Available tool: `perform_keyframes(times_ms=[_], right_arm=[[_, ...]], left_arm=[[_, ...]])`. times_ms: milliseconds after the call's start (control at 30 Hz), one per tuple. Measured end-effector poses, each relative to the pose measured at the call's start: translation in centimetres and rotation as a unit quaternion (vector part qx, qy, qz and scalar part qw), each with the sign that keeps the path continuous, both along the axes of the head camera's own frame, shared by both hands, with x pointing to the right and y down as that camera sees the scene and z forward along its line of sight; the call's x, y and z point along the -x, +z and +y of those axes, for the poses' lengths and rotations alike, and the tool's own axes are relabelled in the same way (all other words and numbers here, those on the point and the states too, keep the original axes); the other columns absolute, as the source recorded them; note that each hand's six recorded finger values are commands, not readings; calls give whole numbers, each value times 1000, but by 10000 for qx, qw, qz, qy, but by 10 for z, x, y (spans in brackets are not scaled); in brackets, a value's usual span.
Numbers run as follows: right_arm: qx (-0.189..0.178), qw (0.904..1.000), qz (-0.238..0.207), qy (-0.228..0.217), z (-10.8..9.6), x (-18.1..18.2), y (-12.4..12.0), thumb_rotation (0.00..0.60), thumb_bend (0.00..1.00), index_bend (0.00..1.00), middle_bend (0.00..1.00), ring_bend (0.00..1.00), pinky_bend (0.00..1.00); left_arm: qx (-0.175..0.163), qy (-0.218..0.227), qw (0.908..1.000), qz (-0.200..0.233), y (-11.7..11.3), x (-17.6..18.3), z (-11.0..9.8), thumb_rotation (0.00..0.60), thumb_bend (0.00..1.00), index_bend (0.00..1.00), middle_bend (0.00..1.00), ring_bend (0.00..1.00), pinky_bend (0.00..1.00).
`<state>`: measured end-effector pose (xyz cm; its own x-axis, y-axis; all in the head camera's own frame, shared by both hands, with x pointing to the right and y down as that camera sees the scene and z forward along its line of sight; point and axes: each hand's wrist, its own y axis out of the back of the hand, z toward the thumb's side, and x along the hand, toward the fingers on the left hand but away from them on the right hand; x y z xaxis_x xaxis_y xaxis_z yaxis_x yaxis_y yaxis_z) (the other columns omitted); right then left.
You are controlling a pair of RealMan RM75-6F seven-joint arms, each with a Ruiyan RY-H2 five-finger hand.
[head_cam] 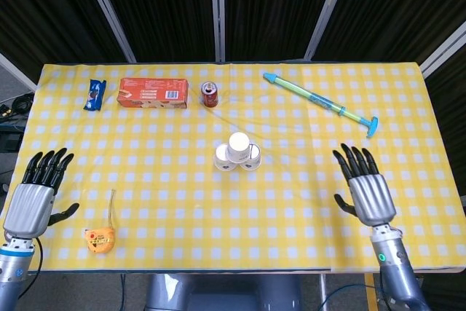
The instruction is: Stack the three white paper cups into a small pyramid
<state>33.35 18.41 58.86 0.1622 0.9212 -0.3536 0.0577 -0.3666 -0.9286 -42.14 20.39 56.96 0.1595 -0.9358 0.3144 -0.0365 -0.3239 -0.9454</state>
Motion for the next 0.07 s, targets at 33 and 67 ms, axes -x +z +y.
perform_keyframes(times_ms=[33,67], right_arm=[[3,10000,31,46,7,-10,0,600,149,16,0,0,0],[2,9999,80,98,15,-22,0,600,149,16,0,0,0]], left_arm=[[17,-13,10000,-40,2,2,2,600,126,0,0,0,0],[31,-25,10000,-78,4,4,5,600,126,0,0,0,0]])
